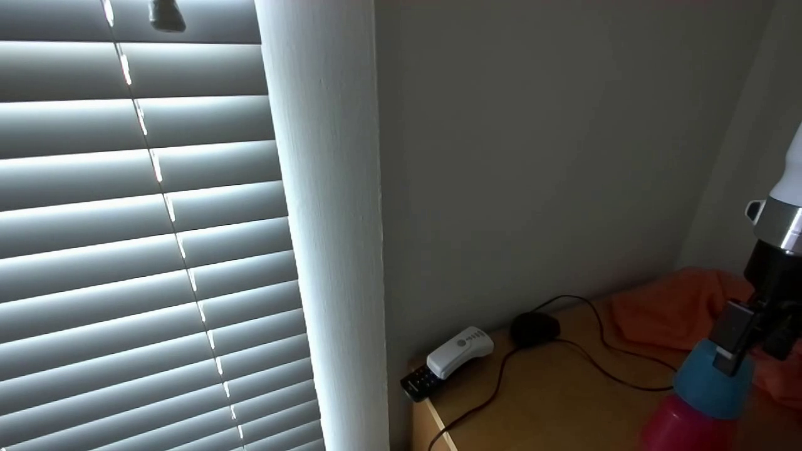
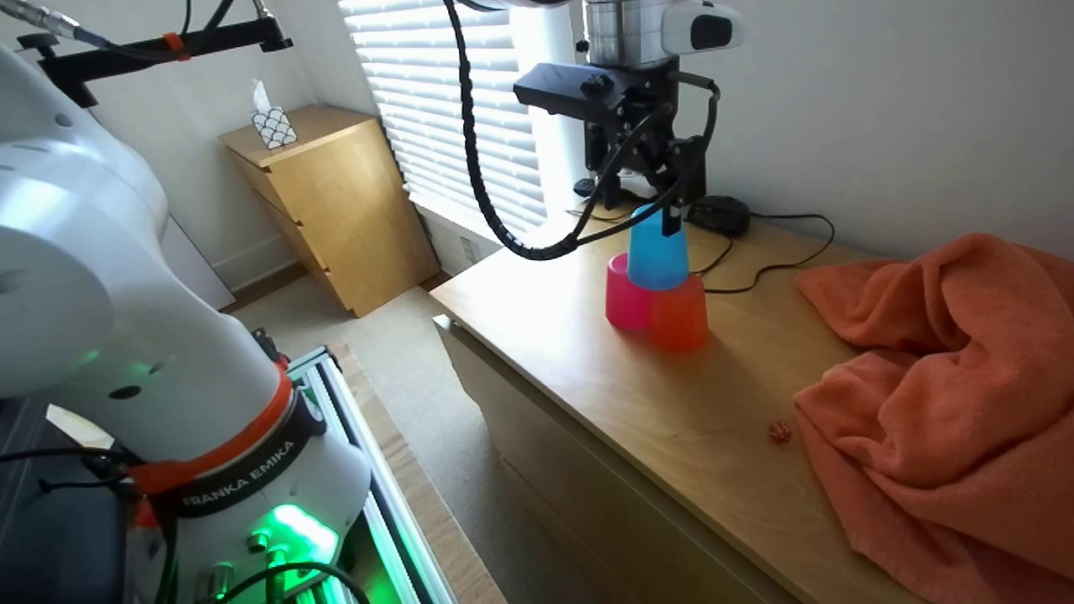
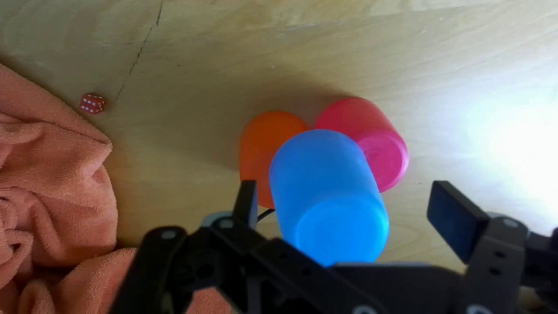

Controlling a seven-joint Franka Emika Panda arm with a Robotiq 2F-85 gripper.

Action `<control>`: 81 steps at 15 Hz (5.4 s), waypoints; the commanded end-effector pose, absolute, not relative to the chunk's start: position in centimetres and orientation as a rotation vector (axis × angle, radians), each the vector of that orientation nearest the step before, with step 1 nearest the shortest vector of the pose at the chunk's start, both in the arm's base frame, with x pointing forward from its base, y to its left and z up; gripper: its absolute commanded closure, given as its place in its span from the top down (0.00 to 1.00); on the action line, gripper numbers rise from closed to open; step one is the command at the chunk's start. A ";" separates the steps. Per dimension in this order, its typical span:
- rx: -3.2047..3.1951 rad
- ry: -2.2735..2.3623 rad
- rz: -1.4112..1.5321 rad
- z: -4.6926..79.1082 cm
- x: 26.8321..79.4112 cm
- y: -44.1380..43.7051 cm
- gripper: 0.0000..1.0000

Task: Put the cups together

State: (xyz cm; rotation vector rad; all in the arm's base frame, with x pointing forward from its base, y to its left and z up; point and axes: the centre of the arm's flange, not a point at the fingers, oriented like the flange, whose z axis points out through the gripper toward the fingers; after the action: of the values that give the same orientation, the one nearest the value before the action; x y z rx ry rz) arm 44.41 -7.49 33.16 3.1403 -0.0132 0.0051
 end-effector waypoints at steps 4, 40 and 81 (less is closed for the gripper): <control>3.127 0.027 0.041 32.1 45.4 -7.6 0.86; 3.166 0.315 -0.109 25.9 46.0 -4.4 0.39; 3.209 -0.028 0.025 34.1 45.3 -12.8 0.39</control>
State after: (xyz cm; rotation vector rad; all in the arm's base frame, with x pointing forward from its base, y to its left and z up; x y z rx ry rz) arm 44.19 -12.68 35.55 3.2117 -0.0342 0.0203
